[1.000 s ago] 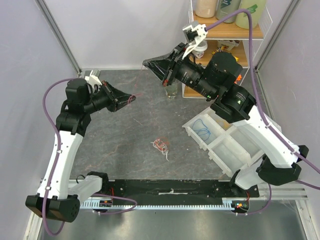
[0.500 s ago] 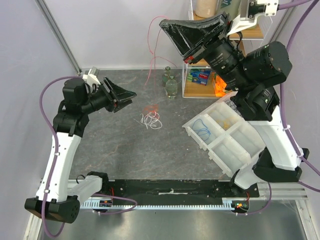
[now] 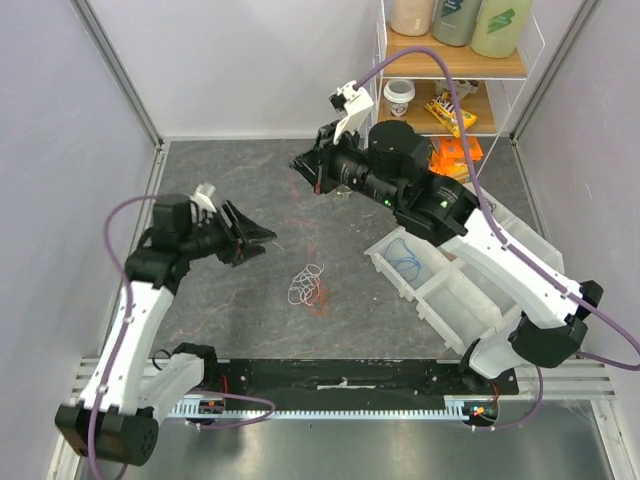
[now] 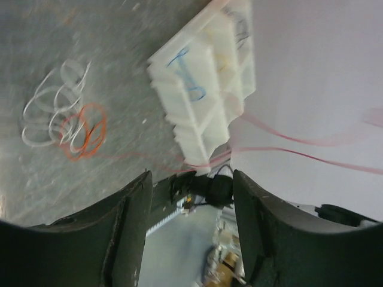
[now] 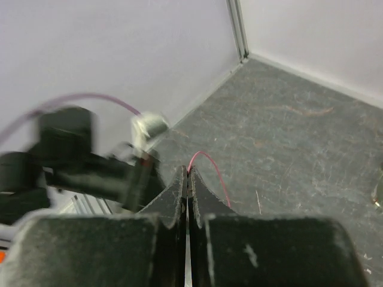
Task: Untangle the cables
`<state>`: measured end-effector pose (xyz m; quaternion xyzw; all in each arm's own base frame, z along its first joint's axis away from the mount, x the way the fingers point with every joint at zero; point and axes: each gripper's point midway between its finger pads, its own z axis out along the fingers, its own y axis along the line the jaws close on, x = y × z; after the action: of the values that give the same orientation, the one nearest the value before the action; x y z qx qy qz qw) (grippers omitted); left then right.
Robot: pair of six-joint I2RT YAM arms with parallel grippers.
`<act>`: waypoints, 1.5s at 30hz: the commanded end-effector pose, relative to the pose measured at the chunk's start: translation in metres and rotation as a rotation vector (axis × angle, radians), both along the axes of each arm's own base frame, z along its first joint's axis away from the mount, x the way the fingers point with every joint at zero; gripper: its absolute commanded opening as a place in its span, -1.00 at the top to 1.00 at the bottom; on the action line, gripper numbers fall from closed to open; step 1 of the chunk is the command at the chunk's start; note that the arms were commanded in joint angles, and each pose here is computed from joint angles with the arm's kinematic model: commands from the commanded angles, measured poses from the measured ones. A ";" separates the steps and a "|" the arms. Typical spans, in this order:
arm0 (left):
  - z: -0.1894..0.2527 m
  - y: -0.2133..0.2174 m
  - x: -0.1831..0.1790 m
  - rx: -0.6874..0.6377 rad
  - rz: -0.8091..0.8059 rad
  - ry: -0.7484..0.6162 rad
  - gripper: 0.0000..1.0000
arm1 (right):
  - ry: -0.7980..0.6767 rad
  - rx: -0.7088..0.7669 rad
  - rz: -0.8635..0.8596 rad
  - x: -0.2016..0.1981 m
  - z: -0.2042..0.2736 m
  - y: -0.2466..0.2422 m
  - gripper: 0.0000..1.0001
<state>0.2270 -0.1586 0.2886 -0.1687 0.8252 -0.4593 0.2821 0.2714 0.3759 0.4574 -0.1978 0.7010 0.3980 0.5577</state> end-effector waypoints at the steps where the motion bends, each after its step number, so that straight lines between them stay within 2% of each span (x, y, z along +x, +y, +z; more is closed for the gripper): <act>1: -0.075 -0.013 -0.012 -0.056 -0.039 0.288 -0.25 | -0.155 0.173 -0.043 -0.021 0.098 -0.041 1.00; 5: -0.112 -0.013 -0.005 -0.029 0.052 0.373 -0.33 | -0.151 0.214 -0.034 -0.033 0.109 -0.053 1.00; 7: -0.123 -0.018 0.001 -0.042 0.069 0.396 -0.57 | -0.154 0.230 -0.041 -0.037 0.113 -0.060 1.00; 13: -0.168 -0.051 0.011 0.024 -0.012 0.523 -0.61 | -0.159 0.262 -0.072 -0.046 0.119 -0.081 1.00; 17: -0.191 -0.082 0.012 0.030 -0.110 0.581 -0.55 | -0.157 0.274 -0.090 -0.050 0.120 -0.091 1.00; 23: -0.210 -0.108 0.023 0.051 -0.139 0.563 -0.45 | -0.160 0.298 -0.096 -0.055 0.126 -0.099 1.00; 29: -0.214 -0.149 0.007 -0.045 -0.272 0.582 -0.37 | -0.173 0.300 -0.119 -0.056 0.130 -0.108 1.00; 32: -0.211 -0.156 0.003 -0.058 -0.299 0.548 -0.45 | -0.180 0.302 -0.124 -0.055 0.131 -0.109 1.00; 37: -0.211 -0.160 0.003 -0.057 -0.305 0.537 -0.45 | -0.183 0.308 -0.122 -0.055 0.134 -0.108 1.00; 40: -0.218 -0.163 0.005 -0.055 -0.293 0.561 -0.41 | -0.181 0.320 -0.101 -0.058 0.138 -0.105 1.00; 45: -0.228 -0.168 0.006 -0.038 -0.298 0.572 -0.20 | -0.178 0.333 -0.095 -0.061 0.140 -0.107 1.00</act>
<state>0.2262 -0.3138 0.0561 -0.1775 0.8838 -0.4315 -0.0355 0.2192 0.2778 0.5734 -0.1162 0.6093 0.4420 0.6480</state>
